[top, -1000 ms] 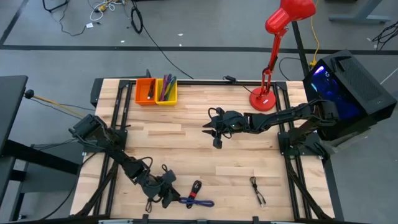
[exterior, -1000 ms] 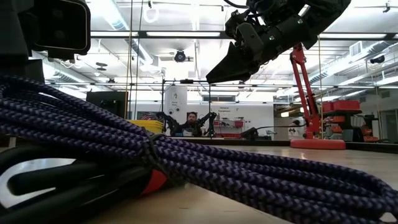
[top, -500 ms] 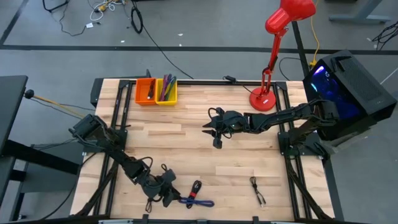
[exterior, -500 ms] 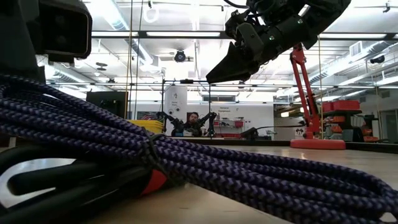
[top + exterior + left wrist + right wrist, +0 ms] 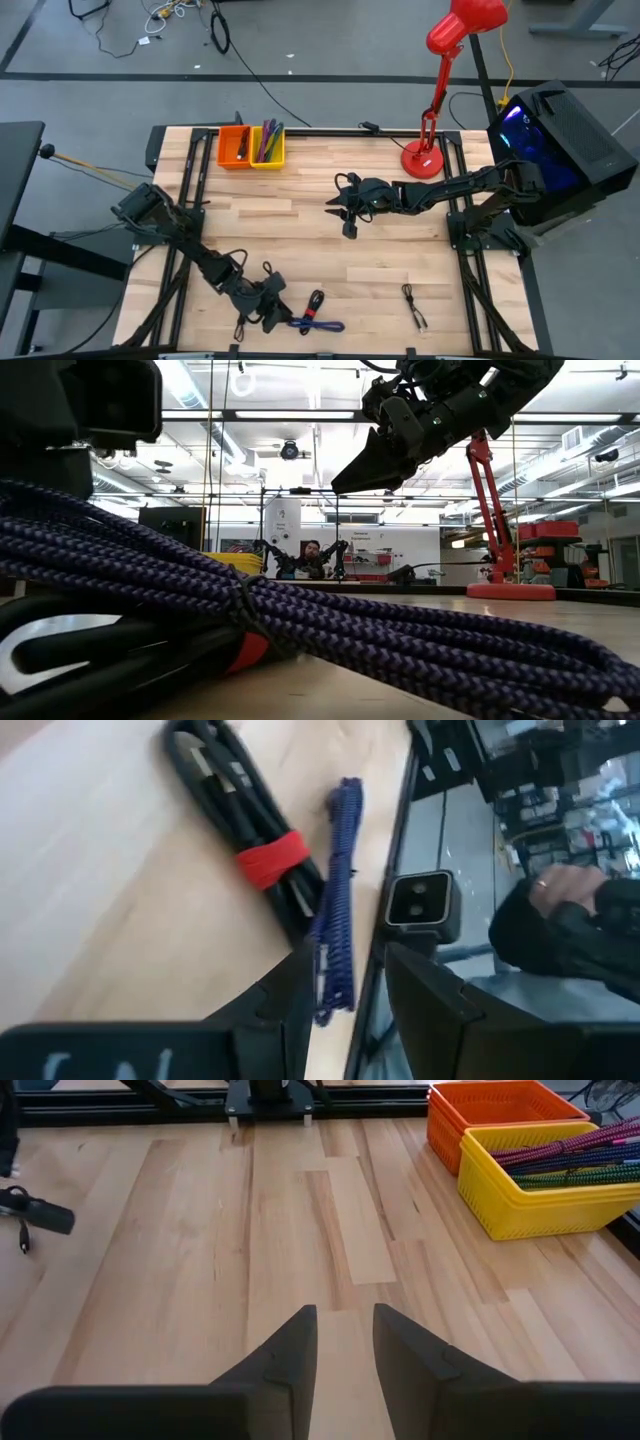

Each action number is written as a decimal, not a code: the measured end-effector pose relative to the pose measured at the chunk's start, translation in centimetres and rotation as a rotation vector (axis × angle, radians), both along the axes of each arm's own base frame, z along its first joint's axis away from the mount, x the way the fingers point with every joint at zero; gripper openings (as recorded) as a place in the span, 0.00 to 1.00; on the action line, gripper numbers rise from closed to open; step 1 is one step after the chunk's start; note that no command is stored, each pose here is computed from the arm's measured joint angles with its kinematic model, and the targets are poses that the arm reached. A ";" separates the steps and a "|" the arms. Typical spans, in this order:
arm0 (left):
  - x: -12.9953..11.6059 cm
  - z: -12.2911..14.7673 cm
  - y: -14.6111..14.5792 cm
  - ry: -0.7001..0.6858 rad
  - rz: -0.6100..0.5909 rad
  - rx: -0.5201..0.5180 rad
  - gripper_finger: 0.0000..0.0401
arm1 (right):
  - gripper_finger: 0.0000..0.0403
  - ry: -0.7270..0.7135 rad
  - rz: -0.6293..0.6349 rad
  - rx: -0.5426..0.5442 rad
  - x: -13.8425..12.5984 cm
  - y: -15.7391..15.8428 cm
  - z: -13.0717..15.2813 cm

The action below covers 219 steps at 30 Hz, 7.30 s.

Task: Pick & Place USB Port
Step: Put the black and blue USB cable into the yellow bin

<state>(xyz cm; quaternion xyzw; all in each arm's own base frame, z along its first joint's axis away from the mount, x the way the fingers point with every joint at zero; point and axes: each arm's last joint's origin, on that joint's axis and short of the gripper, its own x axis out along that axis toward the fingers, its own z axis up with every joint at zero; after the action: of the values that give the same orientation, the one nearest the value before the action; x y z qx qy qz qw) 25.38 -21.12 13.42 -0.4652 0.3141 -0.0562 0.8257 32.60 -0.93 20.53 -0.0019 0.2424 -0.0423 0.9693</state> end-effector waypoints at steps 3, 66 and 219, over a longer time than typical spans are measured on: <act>0.4 0.3 -0.2 0.019 -0.026 0.002 0.32 | 0.25 0.001 0.000 0.000 0.0 0.0 0.0; 3.2 -0.7 -1.1 -0.001 -0.144 0.058 0.32 | 0.25 0.022 -0.010 0.021 -0.1 0.0 -0.2; 5.2 0.1 1.3 -0.206 -0.113 0.335 0.32 | 0.02 0.391 0.144 -0.036 -2.6 14.0 0.4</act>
<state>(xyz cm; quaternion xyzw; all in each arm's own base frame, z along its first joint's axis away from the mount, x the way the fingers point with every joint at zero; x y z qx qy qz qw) 30.58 -19.86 13.48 -0.2946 0.2585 -0.0968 0.9149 30.02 13.09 20.89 -0.0446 0.4245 0.0239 0.9040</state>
